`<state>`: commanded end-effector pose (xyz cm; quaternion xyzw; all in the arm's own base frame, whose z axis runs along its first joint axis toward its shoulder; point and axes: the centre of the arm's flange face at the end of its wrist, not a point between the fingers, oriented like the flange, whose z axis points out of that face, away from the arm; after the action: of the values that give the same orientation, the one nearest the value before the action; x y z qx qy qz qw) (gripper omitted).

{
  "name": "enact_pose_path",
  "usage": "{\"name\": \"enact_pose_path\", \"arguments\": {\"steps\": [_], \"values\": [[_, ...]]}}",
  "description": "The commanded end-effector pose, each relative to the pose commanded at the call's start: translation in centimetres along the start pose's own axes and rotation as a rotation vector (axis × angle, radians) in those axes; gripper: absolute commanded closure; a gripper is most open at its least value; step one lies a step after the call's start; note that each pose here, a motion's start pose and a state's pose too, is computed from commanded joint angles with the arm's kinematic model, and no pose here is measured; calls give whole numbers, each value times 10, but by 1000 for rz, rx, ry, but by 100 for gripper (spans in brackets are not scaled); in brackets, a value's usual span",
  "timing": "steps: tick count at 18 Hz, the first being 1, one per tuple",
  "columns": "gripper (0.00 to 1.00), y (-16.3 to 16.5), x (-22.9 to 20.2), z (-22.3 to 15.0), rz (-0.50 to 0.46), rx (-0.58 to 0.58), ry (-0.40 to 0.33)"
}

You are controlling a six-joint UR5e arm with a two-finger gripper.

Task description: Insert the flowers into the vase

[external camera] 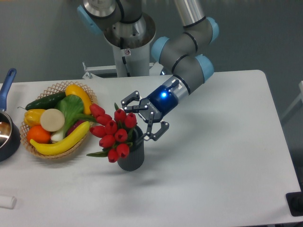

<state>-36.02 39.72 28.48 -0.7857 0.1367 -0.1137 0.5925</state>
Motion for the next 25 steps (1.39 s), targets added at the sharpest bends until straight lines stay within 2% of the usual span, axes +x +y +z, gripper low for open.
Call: {"name": "enact_pose_path", "arguments": {"steps": [3,6,8,11,14,15,16,17,18,21,25], "values": [[0,-11,0,-13,62,-124,-44],[0,-30,-3,-45,191,-306,-131],[0,-54,-10,-80,223,-329,-216],[0,-71,-20,-128,244,-378,-323],[0,-78,-28,-170,250,-568,-434],[0,-85,-32,-180,258,-650,-468],[0,-102,-35,-197,273,-779,-521],[0,-111,-34,-204,273,-848,-542],[0,-121,-38,-212,262,-900,-551],[0,-140,-44,-234,227,-926,-516],[0,-151,-44,-273,287,-1022,-386]]}}
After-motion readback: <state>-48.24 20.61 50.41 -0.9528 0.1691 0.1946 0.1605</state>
